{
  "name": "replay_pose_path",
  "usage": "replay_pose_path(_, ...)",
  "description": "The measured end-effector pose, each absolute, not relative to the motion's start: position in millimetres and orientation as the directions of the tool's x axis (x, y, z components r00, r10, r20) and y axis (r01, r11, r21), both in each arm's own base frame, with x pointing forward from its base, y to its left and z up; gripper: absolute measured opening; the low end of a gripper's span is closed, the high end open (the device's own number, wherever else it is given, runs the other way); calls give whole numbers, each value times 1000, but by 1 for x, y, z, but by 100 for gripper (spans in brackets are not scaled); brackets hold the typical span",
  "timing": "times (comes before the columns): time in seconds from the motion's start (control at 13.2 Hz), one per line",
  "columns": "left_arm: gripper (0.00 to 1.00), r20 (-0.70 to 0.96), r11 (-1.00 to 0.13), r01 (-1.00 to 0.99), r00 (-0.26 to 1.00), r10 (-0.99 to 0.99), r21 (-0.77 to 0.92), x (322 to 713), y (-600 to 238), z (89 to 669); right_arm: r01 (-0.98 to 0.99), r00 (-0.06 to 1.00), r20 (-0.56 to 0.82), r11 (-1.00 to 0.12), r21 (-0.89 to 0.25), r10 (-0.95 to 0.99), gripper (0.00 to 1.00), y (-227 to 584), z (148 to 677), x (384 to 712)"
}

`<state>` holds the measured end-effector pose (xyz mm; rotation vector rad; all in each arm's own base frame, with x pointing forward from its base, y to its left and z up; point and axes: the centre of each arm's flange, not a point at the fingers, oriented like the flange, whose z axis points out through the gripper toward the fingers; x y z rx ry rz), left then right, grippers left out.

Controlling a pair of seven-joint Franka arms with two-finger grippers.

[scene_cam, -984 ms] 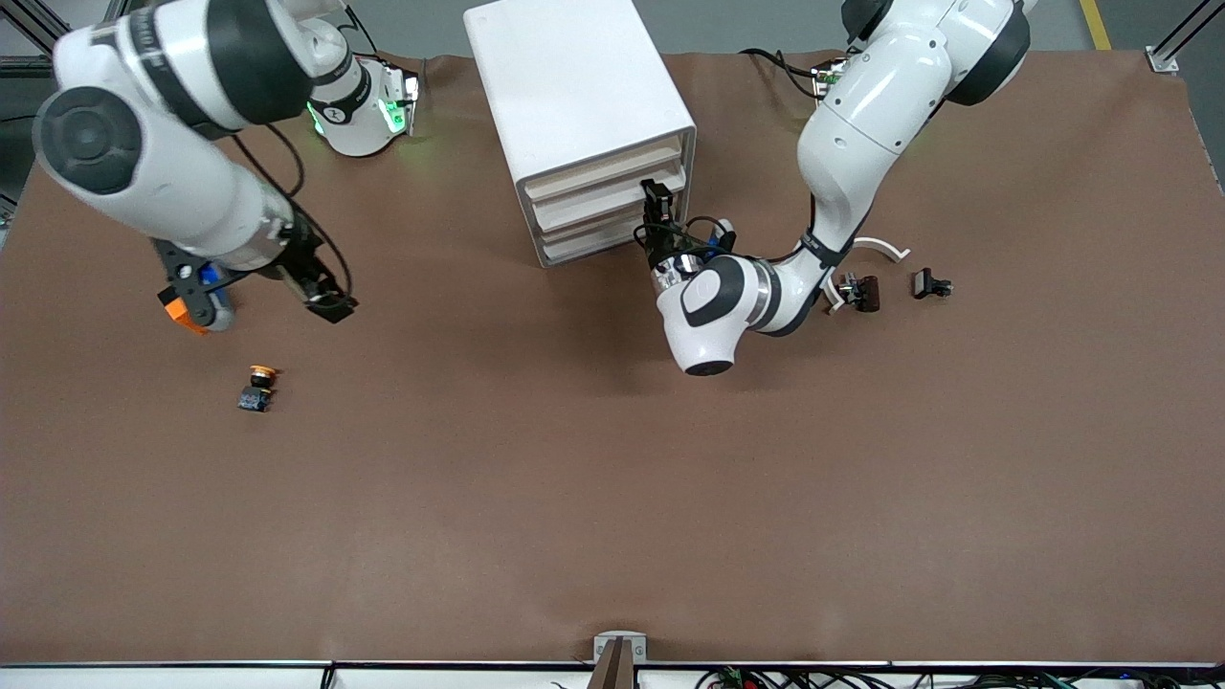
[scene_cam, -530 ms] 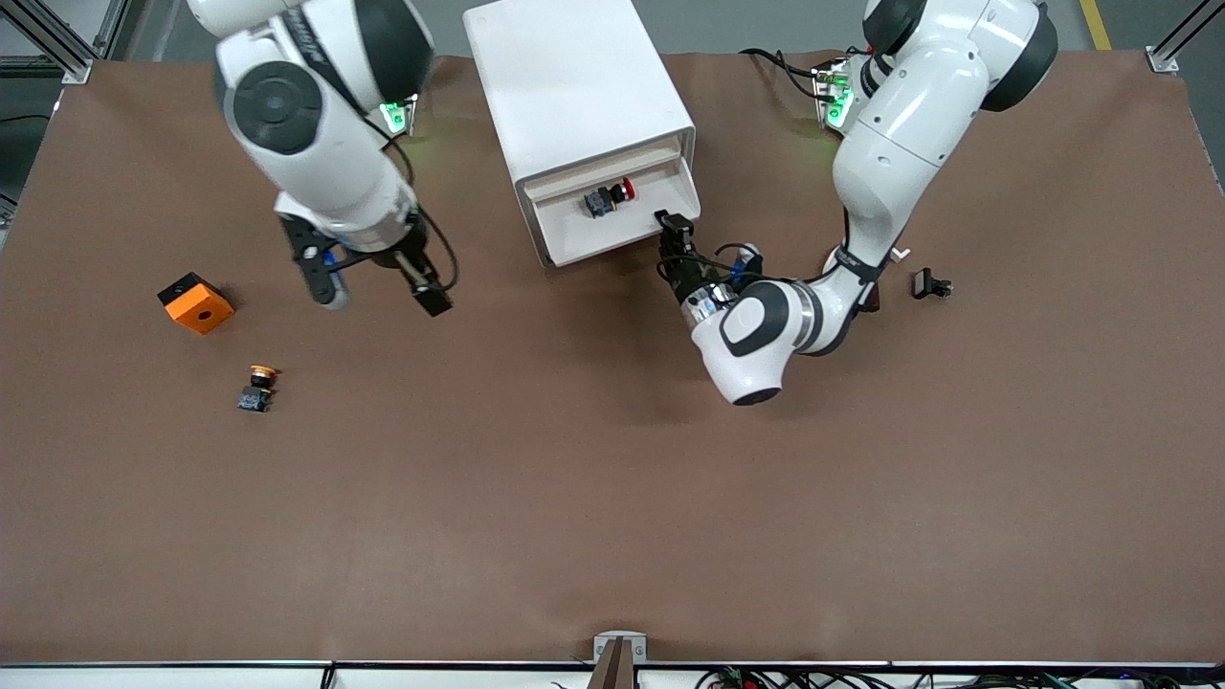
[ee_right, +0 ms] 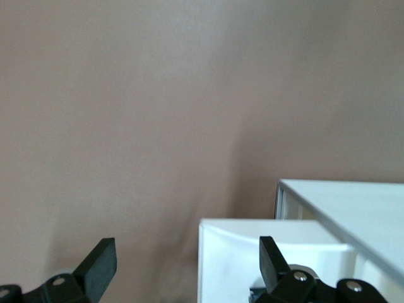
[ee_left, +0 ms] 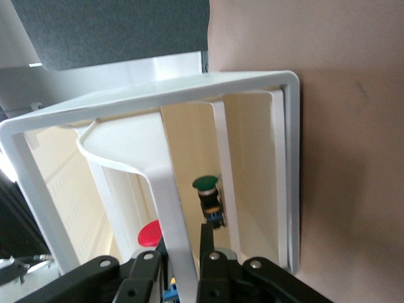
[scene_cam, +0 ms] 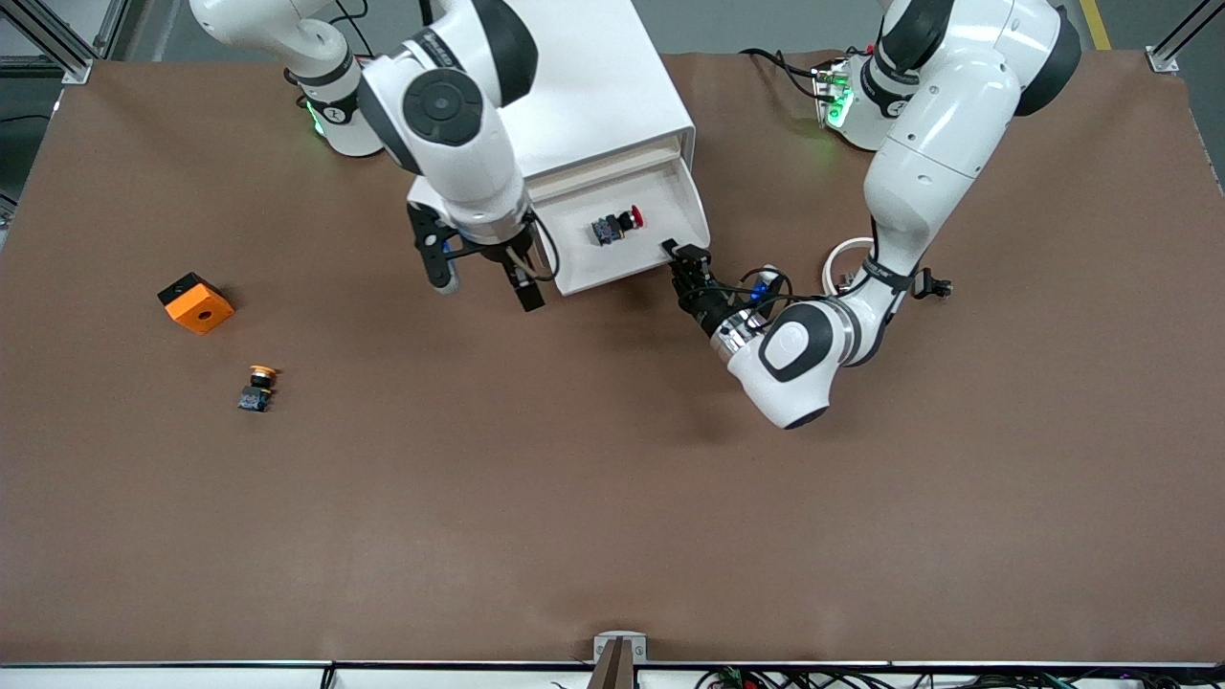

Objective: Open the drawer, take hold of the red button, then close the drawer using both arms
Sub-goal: 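Lower the right gripper into the drawer and grasp the red-capped button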

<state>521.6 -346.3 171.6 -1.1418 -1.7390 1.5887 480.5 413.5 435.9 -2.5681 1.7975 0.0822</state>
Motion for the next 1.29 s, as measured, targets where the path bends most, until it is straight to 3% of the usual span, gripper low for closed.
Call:
replay_pose_path(0.45, 20, -168, -34, 239, -568, 806, -970, 542, -319, 172, -957, 285, -26, -286, 54, -958, 100, 475, 403, 441)
replay_pose_path(0.76, 25, -170, -33, 240, -576, 800, -970, 544, -316, 171, -947, 316, -20, -317, 60, -948, 100, 510, 393, 411)
replay_pose_path(1.29, 100, -214, -48, 287, -584, 783, -957, 560, -310, 180, -935, 344, 9, -341, 100, -939, 100, 533, 351, 400)
